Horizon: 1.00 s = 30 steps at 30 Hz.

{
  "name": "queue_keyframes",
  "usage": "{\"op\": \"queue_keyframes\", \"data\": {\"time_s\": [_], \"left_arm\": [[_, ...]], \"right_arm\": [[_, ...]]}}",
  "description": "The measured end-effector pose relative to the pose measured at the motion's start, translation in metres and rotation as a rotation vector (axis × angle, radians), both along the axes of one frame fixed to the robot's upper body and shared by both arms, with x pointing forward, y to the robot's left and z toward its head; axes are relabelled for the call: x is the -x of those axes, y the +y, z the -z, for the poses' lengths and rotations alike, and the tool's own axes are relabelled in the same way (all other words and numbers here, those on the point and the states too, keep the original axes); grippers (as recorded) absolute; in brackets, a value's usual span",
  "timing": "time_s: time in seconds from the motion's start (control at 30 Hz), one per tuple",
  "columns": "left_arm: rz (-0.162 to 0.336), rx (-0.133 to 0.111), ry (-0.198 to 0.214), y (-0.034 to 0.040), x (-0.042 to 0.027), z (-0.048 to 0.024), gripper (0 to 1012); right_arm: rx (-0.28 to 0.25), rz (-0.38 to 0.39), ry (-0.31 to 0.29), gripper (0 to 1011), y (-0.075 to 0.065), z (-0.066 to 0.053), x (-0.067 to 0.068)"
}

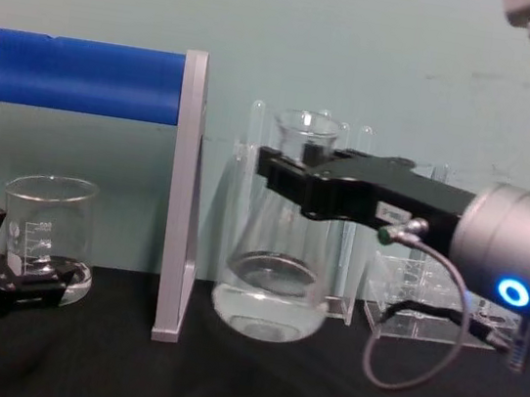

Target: Grasp the erlenmeyer flask with one hand, shake it three times, then place it back.

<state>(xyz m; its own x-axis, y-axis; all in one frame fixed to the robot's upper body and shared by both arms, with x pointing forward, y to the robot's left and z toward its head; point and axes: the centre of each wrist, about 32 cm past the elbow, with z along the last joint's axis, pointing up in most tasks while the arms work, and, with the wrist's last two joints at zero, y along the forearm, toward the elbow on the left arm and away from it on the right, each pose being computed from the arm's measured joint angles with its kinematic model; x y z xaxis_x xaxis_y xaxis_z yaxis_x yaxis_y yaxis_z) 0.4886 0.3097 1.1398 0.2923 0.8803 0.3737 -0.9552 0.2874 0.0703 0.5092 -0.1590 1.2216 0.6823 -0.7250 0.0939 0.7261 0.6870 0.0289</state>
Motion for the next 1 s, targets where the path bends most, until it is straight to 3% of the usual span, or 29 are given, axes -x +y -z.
{"op": "queue_keyframes", "data": {"time_s": [0.2,0.37,0.63,0.7,1.0], "left_arm": [[0.0,0.0,0.0,0.0,0.0,0.0,1001],[0.0,0.0,0.0,0.0,0.0,0.0,1001],[0.0,0.0,0.0,0.0,0.0,0.0,1001],[0.0,0.0,0.0,0.0,0.0,0.0,1001],[0.0,0.0,0.0,0.0,0.0,0.0,1001]], "right_arm": [[-0.001,-0.036,0.004,450,0.006,0.001,-0.004],[-0.002,-0.016,0.001,451,0.003,0.001,-0.004],[-0.013,0.125,-0.012,451,-0.016,0.0,0.003],[-0.014,0.2,-0.018,451,-0.026,-0.001,0.008],[-0.013,0.408,-0.016,450,-0.053,-0.001,0.026]]}}
